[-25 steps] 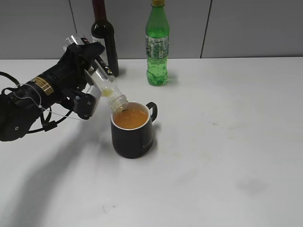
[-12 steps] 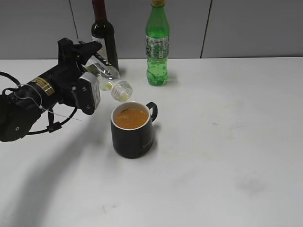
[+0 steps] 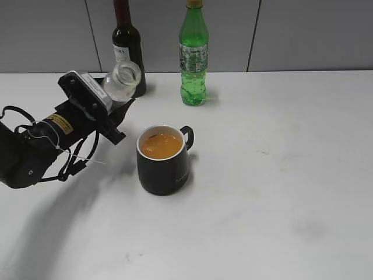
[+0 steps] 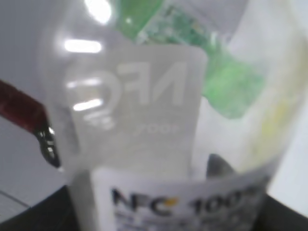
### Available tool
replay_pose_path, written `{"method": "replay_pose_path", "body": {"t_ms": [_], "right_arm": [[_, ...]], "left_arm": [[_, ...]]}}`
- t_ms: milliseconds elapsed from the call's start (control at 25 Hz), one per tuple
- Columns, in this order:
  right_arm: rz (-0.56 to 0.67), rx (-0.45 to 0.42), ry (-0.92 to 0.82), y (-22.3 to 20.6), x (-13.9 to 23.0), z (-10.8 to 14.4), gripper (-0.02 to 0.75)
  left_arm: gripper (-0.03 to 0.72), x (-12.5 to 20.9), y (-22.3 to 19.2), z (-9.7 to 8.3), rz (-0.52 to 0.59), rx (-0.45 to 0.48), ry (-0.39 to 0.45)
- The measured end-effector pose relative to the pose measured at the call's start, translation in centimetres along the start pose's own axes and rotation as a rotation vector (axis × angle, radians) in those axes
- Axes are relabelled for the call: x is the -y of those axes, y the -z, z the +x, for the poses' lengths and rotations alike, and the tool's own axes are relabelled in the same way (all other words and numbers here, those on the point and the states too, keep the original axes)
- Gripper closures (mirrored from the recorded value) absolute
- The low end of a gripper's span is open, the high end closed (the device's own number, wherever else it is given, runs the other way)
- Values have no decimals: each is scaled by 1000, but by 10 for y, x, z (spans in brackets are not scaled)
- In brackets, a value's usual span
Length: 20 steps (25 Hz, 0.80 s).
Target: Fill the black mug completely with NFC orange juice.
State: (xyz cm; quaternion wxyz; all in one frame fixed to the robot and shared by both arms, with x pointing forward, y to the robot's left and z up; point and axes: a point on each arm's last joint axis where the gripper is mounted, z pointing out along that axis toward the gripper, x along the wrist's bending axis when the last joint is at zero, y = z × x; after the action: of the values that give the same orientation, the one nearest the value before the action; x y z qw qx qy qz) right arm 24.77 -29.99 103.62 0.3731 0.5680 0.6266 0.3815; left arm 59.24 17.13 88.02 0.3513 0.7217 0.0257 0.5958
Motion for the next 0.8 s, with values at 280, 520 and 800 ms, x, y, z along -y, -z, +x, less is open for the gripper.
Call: {"method": "replay_pose_path", "body": {"t_ms": [280,520,800], "right_arm": [[0,0,0,0,0,0,144],[0,0,0,0,0,0,144],[0,0,0,0,0,0,144]], "left_arm": [[221,17,2,6,125,-150,694],[221,33,-6,19,202,-226,867],[221,59,-21,47,262,-285,896]]}}
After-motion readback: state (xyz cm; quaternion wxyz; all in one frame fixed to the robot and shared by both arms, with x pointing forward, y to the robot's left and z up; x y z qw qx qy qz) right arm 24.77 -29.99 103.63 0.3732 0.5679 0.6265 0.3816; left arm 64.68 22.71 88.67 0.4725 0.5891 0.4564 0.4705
